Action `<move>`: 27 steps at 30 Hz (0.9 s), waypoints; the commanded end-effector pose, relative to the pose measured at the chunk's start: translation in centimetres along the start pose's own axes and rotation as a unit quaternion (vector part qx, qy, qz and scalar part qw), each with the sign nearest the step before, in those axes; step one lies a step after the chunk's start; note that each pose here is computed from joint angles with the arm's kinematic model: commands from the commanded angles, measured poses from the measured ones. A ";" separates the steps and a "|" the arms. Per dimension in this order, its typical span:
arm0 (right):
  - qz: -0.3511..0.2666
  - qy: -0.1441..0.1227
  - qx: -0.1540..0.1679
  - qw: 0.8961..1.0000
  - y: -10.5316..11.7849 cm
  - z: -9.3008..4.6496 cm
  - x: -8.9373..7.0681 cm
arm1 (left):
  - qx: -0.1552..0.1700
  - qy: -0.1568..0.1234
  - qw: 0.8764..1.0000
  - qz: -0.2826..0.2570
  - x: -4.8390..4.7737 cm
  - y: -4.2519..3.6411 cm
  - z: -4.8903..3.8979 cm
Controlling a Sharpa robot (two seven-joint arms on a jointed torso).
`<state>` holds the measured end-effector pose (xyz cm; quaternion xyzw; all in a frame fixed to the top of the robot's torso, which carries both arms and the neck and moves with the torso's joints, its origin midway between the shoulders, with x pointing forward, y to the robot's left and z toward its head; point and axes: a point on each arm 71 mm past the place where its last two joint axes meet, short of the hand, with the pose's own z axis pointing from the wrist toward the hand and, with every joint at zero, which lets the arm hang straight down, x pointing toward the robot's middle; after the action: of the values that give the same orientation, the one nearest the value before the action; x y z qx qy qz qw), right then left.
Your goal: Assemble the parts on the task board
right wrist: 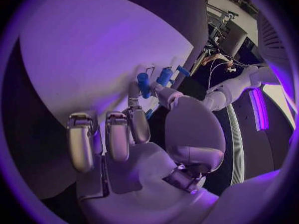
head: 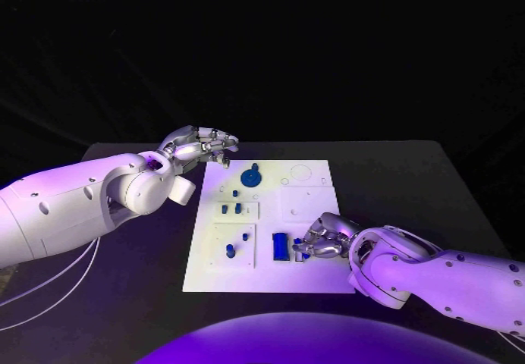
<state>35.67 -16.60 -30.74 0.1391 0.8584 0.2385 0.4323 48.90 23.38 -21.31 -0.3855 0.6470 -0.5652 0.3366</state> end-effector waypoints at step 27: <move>-0.012 0.006 -0.009 1.000 0.0 -0.8 0.0 | 0.002 0.006 1.000 -0.001 0.06 -0.09 -0.04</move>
<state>35.10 -16.93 -30.36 0.1334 0.8604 0.2397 0.4294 48.89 23.53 -21.32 -0.3863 0.6472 -0.5640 0.3373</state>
